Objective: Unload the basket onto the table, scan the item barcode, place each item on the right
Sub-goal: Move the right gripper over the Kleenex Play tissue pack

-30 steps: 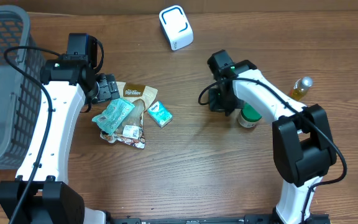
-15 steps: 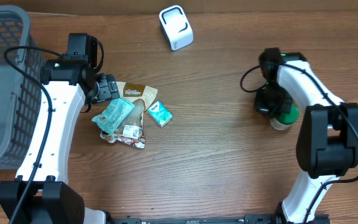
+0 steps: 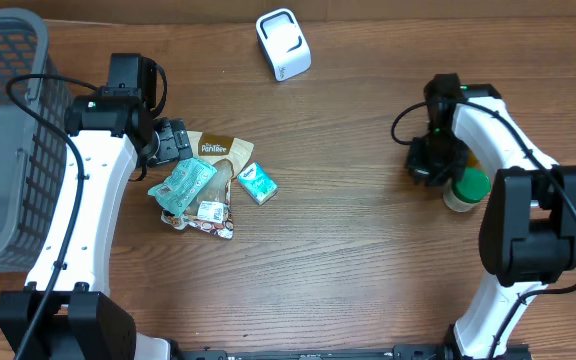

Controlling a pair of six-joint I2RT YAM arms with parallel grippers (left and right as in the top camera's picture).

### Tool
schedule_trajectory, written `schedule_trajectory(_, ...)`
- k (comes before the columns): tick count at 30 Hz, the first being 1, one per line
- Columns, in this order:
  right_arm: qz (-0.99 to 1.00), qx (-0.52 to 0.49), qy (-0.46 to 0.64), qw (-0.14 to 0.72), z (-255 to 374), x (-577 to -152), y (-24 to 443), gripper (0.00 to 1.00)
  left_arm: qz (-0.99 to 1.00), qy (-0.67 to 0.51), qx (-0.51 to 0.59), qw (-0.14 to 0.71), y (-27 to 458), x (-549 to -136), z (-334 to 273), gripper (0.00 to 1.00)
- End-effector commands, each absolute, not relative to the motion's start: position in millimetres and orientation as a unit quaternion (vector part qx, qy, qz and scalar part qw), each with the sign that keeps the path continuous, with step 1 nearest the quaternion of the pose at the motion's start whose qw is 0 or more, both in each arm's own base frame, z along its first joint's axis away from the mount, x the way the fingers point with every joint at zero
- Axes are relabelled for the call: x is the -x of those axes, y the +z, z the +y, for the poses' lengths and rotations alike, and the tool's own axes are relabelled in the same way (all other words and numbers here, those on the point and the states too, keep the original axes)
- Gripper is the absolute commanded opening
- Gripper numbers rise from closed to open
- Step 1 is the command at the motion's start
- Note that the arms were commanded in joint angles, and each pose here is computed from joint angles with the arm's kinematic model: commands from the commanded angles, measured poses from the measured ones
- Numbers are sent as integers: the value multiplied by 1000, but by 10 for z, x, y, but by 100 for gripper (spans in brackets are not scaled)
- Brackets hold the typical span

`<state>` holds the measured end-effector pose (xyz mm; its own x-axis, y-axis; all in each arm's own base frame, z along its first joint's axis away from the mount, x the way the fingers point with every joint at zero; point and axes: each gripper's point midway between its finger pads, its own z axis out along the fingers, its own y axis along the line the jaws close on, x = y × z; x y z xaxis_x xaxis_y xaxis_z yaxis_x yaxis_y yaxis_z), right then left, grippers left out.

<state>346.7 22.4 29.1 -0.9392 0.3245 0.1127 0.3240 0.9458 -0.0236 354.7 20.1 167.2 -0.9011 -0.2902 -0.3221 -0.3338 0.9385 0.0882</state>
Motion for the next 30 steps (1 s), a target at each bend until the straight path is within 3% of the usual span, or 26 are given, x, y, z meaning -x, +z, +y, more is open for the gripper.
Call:
schedule_trajectory(1, -989, 130, -58, 43, 697, -3546, 342, 17, 971, 70, 164, 157, 1689, -3567, 193, 100)
schedule_trajectory(12, -981, -87, -156, -82, 2556, -3625, 460, 22, 971, 70, 164, 157, 1689, -3567, 193, 100)
schedule_trajectory(16, -969, -145, -172, -102, 3039, -3433, 507, 12, 971, 70, 164, 157, 1689, -3567, 193, 100)
schedule_trajectory(22, -952, -196, -196, -131, 3497, -3251, 584, 9, 971, 70, 164, 157, 1689, -3567, 193, 99)
schedule_trajectory(30, -923, -212, -219, -236, 3885, -3484, 830, 4, 971, 70, 164, 157, 1689, -3567, 193, 99)
